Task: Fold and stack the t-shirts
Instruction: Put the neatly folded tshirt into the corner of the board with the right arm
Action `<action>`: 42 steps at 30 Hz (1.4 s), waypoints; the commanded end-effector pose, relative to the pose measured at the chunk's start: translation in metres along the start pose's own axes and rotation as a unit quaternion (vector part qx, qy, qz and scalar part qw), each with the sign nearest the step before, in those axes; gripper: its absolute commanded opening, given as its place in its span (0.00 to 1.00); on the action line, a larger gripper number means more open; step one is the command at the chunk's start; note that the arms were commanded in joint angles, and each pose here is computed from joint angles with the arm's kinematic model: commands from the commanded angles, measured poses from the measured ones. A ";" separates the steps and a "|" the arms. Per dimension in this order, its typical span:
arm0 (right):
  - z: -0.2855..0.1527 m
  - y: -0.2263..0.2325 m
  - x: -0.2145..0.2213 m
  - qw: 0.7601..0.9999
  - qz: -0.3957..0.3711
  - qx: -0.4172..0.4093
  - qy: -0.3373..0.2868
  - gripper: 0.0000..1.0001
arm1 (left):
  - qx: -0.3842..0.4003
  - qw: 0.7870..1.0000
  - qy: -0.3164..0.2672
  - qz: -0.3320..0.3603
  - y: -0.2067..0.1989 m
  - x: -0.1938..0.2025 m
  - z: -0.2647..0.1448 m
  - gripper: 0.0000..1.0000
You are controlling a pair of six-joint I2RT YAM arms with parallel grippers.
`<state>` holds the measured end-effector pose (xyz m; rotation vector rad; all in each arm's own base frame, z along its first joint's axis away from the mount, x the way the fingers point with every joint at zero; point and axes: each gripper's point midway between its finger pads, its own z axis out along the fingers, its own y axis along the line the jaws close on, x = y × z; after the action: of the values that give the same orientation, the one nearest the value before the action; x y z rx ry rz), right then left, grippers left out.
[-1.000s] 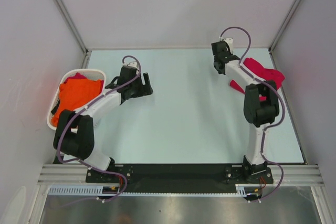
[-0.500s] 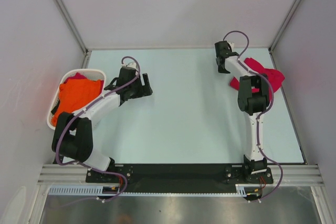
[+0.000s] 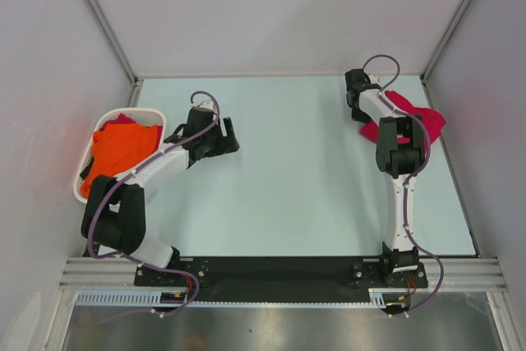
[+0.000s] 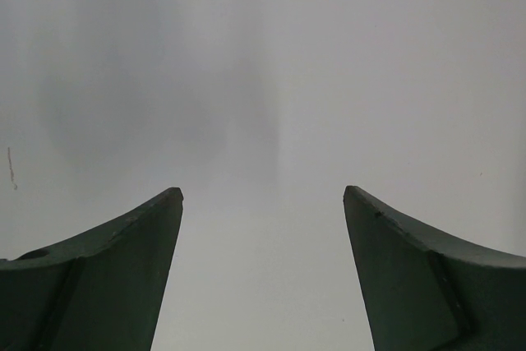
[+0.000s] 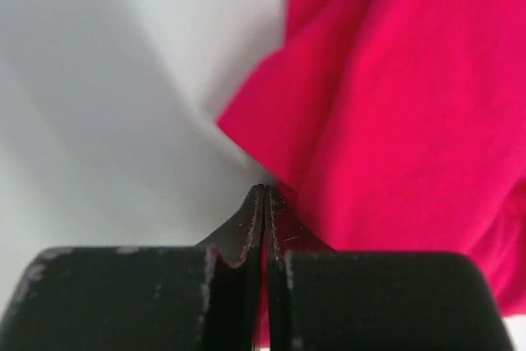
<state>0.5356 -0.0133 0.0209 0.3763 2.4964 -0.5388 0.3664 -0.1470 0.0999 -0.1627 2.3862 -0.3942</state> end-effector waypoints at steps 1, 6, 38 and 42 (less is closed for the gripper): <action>0.014 -0.029 0.093 0.989 -0.035 0.036 0.140 0.00 | 0.025 1.000 -0.018 -0.004 -0.013 -0.006 -0.003 0.85; 0.008 -0.048 0.124 0.980 -0.039 0.055 0.185 0.00 | 0.037 0.999 -0.019 -0.003 -0.020 -0.006 -0.002 0.85; -0.139 -0.048 -0.003 0.996 -0.016 0.028 -0.086 0.05 | 0.048 0.998 -0.031 0.010 -0.025 0.005 -0.019 0.86; -0.105 -0.037 0.014 0.998 -0.030 0.043 -0.038 0.00 | 0.034 0.999 -0.029 0.012 -0.020 0.005 -0.020 0.86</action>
<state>0.4530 0.0104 0.1414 0.3216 2.3590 -0.5914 0.3510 -0.1675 0.1060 -0.1090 2.3402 -0.4839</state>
